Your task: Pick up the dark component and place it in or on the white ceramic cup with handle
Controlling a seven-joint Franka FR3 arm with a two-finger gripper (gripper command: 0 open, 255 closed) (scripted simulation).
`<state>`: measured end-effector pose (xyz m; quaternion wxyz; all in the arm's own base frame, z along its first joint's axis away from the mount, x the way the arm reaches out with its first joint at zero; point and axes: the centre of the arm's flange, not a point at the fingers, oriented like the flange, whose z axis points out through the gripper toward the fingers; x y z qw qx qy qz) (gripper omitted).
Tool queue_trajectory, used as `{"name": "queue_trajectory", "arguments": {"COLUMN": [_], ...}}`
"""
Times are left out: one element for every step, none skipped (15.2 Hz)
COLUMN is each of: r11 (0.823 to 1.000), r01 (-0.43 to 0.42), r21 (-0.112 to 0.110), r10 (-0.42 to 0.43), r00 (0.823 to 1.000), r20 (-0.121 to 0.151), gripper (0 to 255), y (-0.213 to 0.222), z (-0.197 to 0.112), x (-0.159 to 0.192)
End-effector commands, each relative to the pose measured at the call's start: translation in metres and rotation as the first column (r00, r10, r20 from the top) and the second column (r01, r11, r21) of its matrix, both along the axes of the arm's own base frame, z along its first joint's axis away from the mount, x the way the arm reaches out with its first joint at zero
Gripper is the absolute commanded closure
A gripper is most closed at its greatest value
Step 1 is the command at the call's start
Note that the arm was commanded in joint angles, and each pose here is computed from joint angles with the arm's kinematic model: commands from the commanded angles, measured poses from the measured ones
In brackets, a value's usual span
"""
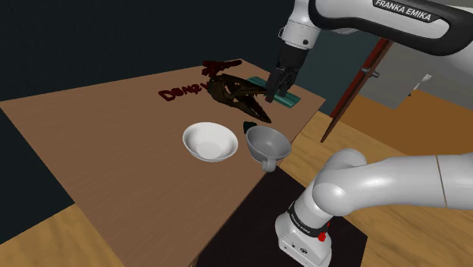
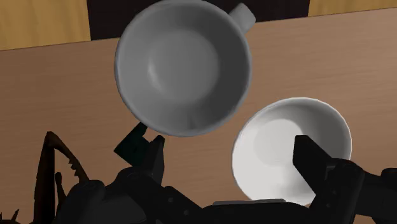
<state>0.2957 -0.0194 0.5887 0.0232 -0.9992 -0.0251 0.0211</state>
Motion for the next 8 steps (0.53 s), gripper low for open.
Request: {"name": "queue_trajectory", "arguments": {"r11": [1.000,0.999,0.998,0.995,0.990,0.985,0.978,0.970], "r01": [0.000,0.035,0.069,0.104,0.138,0.173,0.207,0.240], "r21": [0.000,-0.004,-0.009,-0.013,-0.017,-0.021,-0.025,-0.029], "r10": [0.000,-0.035,-0.069,-0.104,-0.138,-0.172,-0.206,-0.240], "r00": [1.000,0.999,0.998,0.995,0.990,0.985,0.978,0.971], "r20": [0.000,0.001,0.002,0.003,0.004,0.006,0.007,0.009], "gripper": [0,0,0,0,0,0,0,0], "y": [0.000,-0.003,-0.006,-0.010,-0.013,-0.017,-0.022,-0.026], "z": [0.000,-0.011,-0.021,-0.032,-0.042,-0.053,-0.063,-0.074], "x": [0.000,0.007,0.013,0.020,0.026,0.032,0.038,0.044]}}
